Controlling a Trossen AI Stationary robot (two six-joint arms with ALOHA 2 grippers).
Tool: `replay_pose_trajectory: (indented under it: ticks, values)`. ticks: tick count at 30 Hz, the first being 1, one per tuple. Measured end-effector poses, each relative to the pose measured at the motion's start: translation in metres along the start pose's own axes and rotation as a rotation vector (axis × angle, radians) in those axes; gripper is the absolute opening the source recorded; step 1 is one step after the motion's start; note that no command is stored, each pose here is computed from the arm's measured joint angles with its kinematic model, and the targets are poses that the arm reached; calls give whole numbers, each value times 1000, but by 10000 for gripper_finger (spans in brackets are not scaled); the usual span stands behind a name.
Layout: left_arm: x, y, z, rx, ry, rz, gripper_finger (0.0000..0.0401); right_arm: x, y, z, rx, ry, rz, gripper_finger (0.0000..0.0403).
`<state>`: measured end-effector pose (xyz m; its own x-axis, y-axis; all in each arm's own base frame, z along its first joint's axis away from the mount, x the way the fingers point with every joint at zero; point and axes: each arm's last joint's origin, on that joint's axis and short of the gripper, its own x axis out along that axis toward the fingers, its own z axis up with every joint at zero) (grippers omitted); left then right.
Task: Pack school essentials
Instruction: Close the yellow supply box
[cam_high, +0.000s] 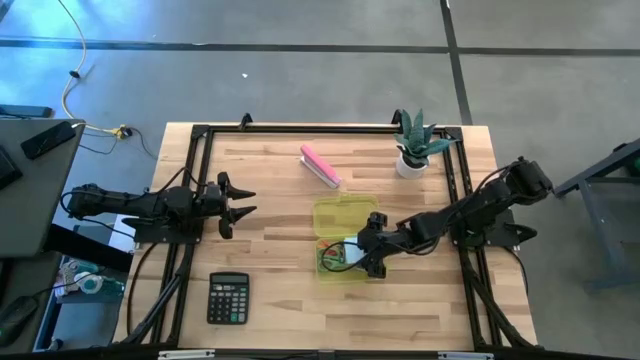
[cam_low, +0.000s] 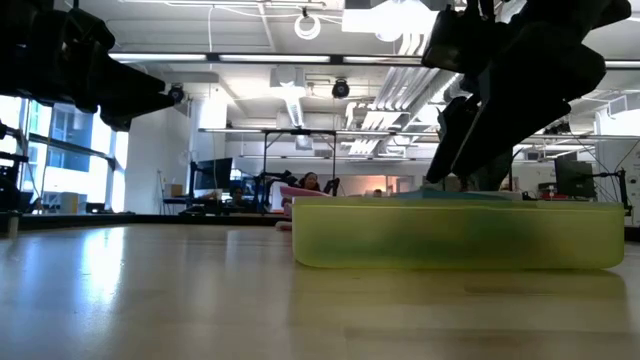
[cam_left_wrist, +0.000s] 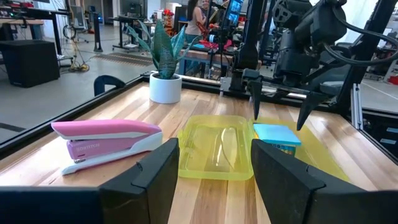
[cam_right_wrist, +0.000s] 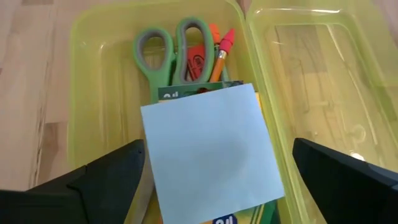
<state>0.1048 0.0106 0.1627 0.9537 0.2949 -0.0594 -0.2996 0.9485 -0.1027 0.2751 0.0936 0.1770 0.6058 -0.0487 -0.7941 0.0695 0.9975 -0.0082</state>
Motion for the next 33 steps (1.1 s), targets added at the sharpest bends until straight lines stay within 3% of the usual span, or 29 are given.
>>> replay_pose_trajectory:
  ticks: [10, 14, 25, 33]
  values:
    - [0, 0, 0, 0, 0, 0, 188, -21, -7, 8, 90, -90, -65, 399]
    - [0, 0, 0, 0, 0, 0, 188, -40, -19, 14, 121, -165, -160, 399]
    - [0, 0, 0, 0, 0, 0, 188, -81, -59, 19, 207, -237, -268, 399]
    - [0, 0, 0, 0, 0, 0, 188, -99, -80, 18, 401, -263, -200, 399]
